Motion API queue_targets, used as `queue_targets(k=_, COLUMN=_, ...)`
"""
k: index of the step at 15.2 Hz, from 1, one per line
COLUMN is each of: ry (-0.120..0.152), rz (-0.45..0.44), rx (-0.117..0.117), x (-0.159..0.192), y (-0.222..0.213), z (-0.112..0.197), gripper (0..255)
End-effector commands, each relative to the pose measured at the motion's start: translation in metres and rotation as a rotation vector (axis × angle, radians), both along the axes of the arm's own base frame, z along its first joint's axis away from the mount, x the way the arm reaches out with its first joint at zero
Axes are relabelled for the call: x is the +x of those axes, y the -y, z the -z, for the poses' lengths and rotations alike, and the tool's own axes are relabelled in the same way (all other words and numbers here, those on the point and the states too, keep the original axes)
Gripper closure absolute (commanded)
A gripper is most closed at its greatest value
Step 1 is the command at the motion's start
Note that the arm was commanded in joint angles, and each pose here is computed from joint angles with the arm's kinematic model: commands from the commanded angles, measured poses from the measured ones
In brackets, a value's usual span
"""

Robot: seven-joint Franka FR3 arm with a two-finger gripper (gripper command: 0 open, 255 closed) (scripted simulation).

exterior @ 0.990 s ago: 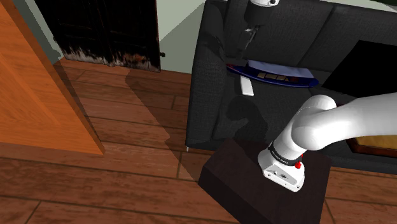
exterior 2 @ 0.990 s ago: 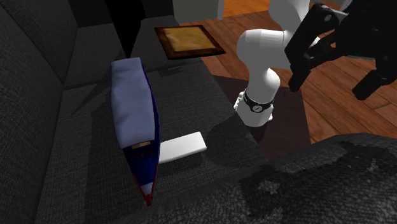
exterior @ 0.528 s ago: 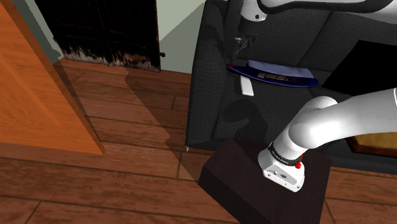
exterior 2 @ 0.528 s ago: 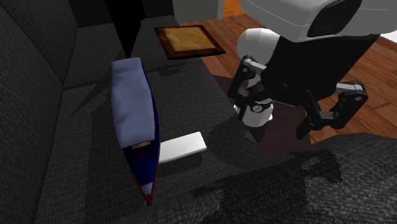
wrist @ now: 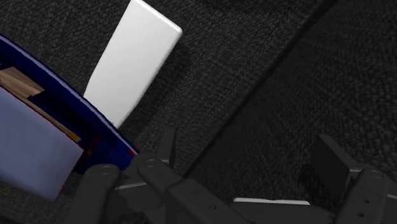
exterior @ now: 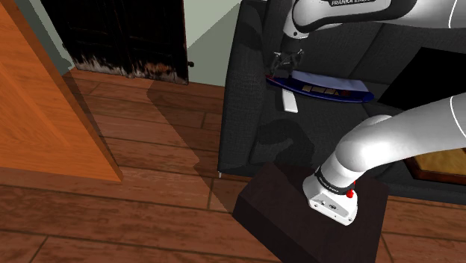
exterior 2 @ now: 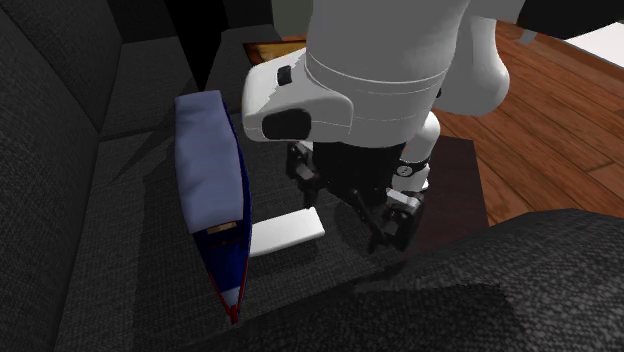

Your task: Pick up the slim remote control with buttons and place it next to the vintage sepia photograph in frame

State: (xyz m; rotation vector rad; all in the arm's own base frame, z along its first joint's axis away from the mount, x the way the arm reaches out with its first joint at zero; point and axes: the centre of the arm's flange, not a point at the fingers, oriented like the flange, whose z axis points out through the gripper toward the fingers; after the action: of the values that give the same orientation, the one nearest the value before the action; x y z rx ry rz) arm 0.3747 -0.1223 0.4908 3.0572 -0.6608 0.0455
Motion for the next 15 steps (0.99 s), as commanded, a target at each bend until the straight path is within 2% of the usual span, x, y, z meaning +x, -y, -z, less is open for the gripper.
queue_targets(k=1, ry=-0.001, rz=0.082, rx=0.006, x=-0.001, y=0.023, z=0.02, gripper=0)
queue_targets(k=13, ry=-0.002, rz=0.547, rx=0.044, x=-0.03, y=0.141, z=0.123, gripper=0)
queue_targets(k=15, ry=-0.002, rz=0.547, rx=0.044, x=-0.03, y=0.141, z=0.134, gripper=0)
